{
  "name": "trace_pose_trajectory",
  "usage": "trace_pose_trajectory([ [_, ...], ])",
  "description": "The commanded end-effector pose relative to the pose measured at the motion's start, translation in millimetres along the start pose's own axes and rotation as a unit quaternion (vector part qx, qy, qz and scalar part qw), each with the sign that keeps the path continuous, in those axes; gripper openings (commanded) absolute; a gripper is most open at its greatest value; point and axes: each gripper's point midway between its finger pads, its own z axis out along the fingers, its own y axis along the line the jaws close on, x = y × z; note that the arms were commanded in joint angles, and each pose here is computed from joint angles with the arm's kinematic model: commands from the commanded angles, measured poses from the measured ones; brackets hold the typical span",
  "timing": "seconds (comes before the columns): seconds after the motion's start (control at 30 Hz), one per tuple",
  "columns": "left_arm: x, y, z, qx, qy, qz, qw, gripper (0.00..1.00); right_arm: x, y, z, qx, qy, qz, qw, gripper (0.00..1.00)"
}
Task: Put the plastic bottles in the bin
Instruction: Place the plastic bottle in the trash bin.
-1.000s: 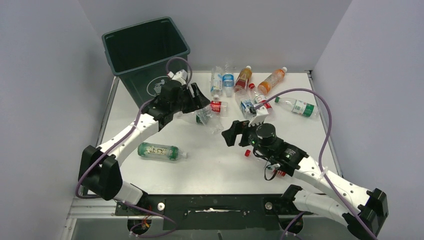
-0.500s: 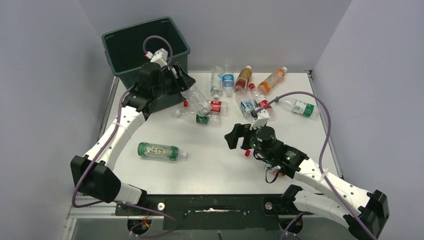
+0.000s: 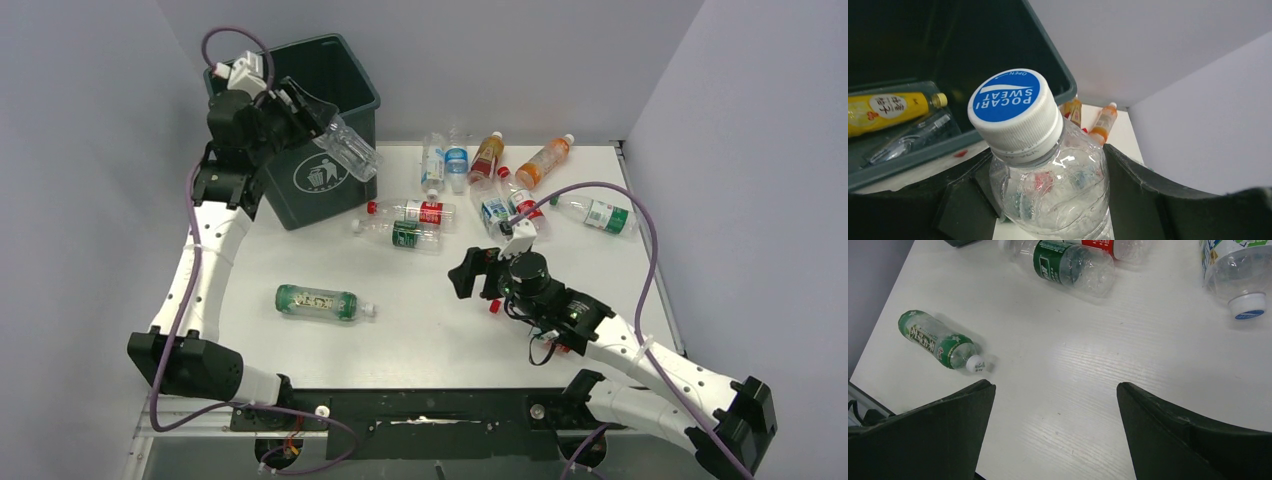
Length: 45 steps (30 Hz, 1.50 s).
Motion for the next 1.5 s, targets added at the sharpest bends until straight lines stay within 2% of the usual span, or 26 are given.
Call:
trace_pose_trajectory([
  [0.0,-71,-30,-18,0.053,-0.085,0.011,0.995,0.48,-11,7,2,-0.009,-0.020,0.005,1.000,0.98],
  [0.2,-117,-13,-25,0.050,-0.137,-0.006,0.989,0.48,-6,7,5,-0.011,-0.013,0.006,1.000,0.98],
  [0.4,-149,22,-28,0.025,-0.183,-0.018,0.983,0.48,-1,10,10,-0.019,-0.004,0.005,1.000,0.98],
  [0.63,-164,67,-23,-0.003,-0.207,-0.040,0.977,0.48,7,15,17,-0.028,0.008,0.007,1.000,0.98],
  [1.07,-136,123,9,-0.060,-0.171,-0.047,0.982,0.54,19,25,31,-0.051,0.032,-0.003,0.998,0.98],
  [1.37,-119,147,18,-0.112,-0.116,-0.032,0.986,0.67,32,41,45,-0.088,0.059,-0.015,0.994,0.98],
  [1.47,-115,151,17,-0.122,-0.104,-0.027,0.987,0.75,36,52,50,-0.102,0.071,-0.022,0.992,0.98],
])
